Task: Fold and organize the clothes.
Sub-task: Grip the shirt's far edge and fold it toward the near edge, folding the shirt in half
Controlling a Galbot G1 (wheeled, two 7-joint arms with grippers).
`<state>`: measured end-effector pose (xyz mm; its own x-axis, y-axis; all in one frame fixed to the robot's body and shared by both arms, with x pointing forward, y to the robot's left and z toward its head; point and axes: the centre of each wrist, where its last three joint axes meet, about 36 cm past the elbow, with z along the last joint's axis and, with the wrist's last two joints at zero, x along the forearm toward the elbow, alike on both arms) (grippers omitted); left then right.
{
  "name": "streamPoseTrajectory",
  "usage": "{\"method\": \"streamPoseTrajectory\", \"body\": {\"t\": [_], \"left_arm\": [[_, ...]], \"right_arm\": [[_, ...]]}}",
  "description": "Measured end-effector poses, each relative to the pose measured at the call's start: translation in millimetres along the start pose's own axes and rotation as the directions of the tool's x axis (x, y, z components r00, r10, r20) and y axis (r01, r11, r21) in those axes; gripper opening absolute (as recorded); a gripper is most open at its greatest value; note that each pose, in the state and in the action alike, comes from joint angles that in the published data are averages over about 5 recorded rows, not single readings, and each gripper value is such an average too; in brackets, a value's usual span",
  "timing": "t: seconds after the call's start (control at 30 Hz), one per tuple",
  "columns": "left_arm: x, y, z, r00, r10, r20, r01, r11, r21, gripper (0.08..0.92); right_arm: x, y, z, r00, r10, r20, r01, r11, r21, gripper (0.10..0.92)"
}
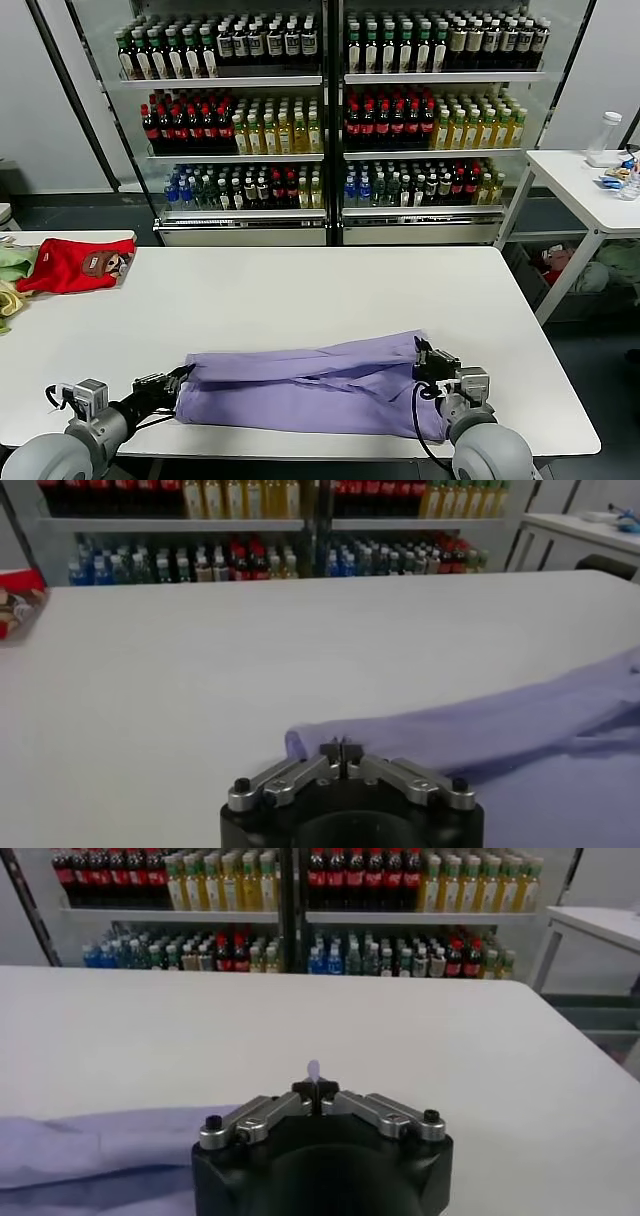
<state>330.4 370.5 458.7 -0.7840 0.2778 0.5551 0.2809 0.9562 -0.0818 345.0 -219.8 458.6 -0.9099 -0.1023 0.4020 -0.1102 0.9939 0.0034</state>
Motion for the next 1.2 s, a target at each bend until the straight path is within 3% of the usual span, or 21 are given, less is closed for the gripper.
{"method": "streamPoseTrajectory", "body": {"t": [0.73, 1.2], "left_arm": [[1.8, -6.6, -1.3, 0.9999, -0.003, -0.014, 0.003, 1.000, -0.008, 0.082], [11.4, -10.2, -1.7, 0.9994, -0.014, -0.033, 0.013, 0.999, -0.029, 0.082]], "right_arm": [[31.0, 4.1, 6.5, 1.000, 0.007, -0.011, -0.007, 1.000, -0.018, 0.116], [27.2, 2.1, 17.2, 0.999, 0.015, -0.039, -0.015, 1.000, -0.004, 0.116]]}}
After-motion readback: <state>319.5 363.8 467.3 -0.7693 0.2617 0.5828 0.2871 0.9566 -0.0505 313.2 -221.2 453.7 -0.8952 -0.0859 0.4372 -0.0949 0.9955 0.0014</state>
